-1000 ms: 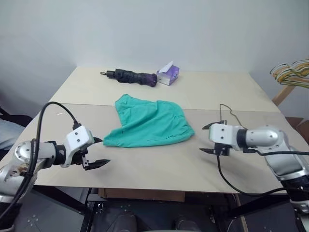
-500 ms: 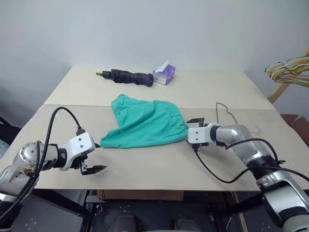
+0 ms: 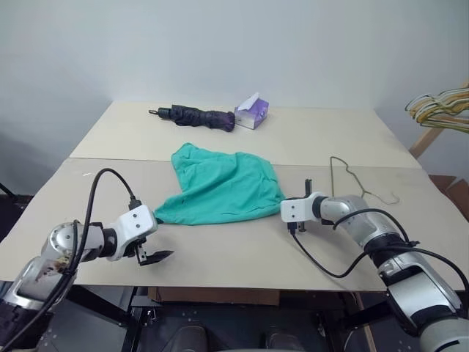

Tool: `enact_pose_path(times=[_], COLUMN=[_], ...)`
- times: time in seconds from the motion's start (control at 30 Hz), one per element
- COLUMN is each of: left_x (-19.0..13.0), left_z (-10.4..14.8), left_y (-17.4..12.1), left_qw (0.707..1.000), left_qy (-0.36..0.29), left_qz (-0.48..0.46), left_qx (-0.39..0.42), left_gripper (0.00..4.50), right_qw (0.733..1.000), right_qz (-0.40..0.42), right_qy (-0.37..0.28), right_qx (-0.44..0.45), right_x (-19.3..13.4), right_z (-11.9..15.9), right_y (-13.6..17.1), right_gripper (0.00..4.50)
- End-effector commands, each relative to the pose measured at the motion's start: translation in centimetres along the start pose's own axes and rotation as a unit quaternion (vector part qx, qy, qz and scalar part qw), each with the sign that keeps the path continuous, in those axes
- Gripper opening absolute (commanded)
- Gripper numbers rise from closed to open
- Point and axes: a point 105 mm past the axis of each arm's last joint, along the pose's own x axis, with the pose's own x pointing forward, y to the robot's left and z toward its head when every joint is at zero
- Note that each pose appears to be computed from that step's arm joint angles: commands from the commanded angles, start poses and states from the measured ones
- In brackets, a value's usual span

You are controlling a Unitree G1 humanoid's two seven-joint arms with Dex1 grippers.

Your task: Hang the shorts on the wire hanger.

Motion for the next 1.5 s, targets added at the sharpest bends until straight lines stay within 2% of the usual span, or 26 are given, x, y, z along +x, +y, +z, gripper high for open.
enact_pose_path(times=[0.03, 0.17, 0.33, 0.47, 0.83, 0.87, 0.97, 1.1, 1.23, 1.4, 1.5], left_x=[1.3, 2.6, 4.5, 5.0, 3.7, 3.5, 2.5, -0.4, -4.2, -6.6, -6.7], left_z=[0.1, -0.3, -0.1, -0.9, -0.9, -0.8, -0.9, -1.6, -1.5, -0.4, 1.3], left_y=[2.2, 3.4, 3.4, 3.0, 4.2, 4.2, 3.8, 1.9, -0.5, -2.4, -2.3], left_qw=[0.998, 0.996, 0.998, 0.999, 0.998, 0.998, 0.999, 0.996, 0.991, 0.981, 0.982], left_qy=[-0.004, -0.001, -0.023, 0.000, 0.006, 0.005, 0.011, 0.055, 0.092, 0.125, 0.105], left_qz=[0.058, 0.079, 0.052, 0.030, 0.056, 0.055, 0.049, 0.007, -0.066, -0.126, -0.129], left_qx=[0.032, 0.036, -0.026, -0.016, -0.010, -0.008, 0.007, 0.066, 0.071, 0.082, 0.091], left_gripper=[4.50, 4.50, 4.50, 3.65, 0.33, 0.13, 0.06, 0.06, 0.06, 0.06, 0.06], right_qw=[0.999, 0.999, 0.999, 0.999, 0.999, 0.999, 1.000, 0.998, 0.987, 0.965, 0.960], right_qz=[-0.030, -0.028, -0.022, -0.022, -0.030, -0.029, -0.023, 0.027, 0.128, 0.219, 0.219], right_qy=[-0.002, -0.005, -0.011, -0.006, -0.003, -0.004, -0.010, -0.031, -0.078, -0.140, -0.174], right_qx=[0.010, 0.013, 0.026, 0.025, 0.029, 0.027, 0.010, -0.036, -0.052, -0.049, 0.019], right_x=[-0.3, -0.4, -0.6, -0.8, -1.4, -1.4, -2.1, -4.3, -7.6, -10.8, -11.3], right_z=[0.2, 0.4, 0.7, 0.6, 0.7, 0.8, 1.3, 2.9, 5.5, 8.5, 9.9], right_y=[-1.2, -0.8, -0.4, -0.3, -0.5, -0.5, -0.5, 0.2, 2.3, 3.6, 2.3], right_gripper=[0.04, 0.04, 0.04, 0.00, 0.00, 0.00, 0.00, 0.00, 0.00, 0.00, 0.00])
